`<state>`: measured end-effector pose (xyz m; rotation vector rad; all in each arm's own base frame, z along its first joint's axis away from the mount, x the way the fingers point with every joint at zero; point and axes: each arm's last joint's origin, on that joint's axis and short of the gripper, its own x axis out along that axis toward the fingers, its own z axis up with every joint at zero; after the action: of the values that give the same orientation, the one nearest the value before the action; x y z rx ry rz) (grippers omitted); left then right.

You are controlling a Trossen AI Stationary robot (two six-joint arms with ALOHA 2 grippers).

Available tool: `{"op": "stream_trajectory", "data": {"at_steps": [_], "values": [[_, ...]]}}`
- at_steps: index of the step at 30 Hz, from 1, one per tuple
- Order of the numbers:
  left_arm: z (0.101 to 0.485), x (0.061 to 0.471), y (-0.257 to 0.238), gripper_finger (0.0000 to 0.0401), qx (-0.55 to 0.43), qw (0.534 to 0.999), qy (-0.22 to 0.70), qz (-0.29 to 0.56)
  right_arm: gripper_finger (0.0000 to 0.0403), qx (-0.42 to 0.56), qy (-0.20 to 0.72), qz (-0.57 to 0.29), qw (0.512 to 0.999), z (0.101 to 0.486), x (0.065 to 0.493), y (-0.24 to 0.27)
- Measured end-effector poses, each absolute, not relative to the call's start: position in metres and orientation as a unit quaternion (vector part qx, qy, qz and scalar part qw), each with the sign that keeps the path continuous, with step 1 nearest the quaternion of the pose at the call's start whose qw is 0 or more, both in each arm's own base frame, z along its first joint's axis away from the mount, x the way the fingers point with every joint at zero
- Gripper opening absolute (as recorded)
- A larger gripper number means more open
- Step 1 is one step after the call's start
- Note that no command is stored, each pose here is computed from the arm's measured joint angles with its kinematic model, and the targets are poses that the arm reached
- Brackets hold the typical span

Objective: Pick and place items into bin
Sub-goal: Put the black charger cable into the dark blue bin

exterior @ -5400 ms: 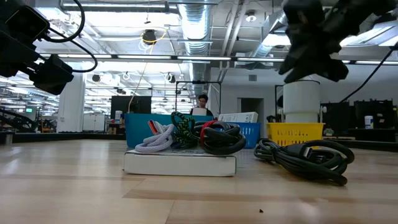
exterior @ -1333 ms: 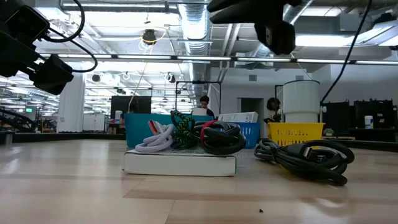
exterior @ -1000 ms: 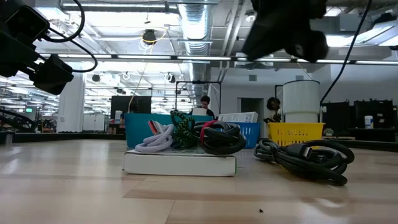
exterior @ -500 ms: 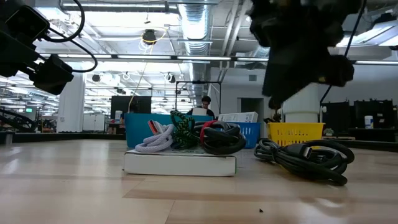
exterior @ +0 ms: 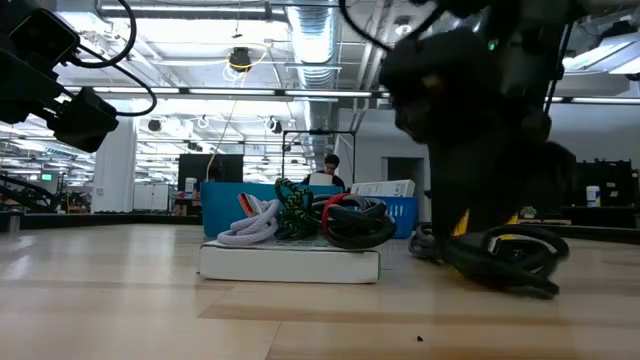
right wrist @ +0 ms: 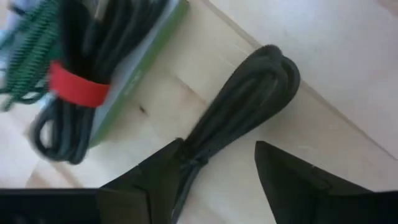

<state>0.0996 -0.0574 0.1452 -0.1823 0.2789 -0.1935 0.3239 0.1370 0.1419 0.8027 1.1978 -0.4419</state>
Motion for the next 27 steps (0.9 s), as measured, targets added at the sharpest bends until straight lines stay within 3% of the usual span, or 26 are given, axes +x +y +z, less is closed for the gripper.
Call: {"op": "stream_trajectory", "data": {"at_steps": [7, 21, 27], "values": [[0.145, 0.100, -0.057, 0.0270, -0.090, 0.982, 0.138, -0.096, 0.0189, 0.363, 0.562, -0.209, 0.713, 0.125, 0.329, 0.134], [0.145, 0.100, -0.057, 0.0270, -0.091, 0.982, 0.138, -0.096, 0.0076, 0.349, 0.555, -0.223, 0.722, 0.123, 0.328, 0.132], [0.145, 0.100, -0.057, 0.0270, -0.091, 0.982, 0.138, -0.096, 0.0050, 0.324, 0.530, -0.242, 0.745, 0.123, 0.326, 0.138]]}}
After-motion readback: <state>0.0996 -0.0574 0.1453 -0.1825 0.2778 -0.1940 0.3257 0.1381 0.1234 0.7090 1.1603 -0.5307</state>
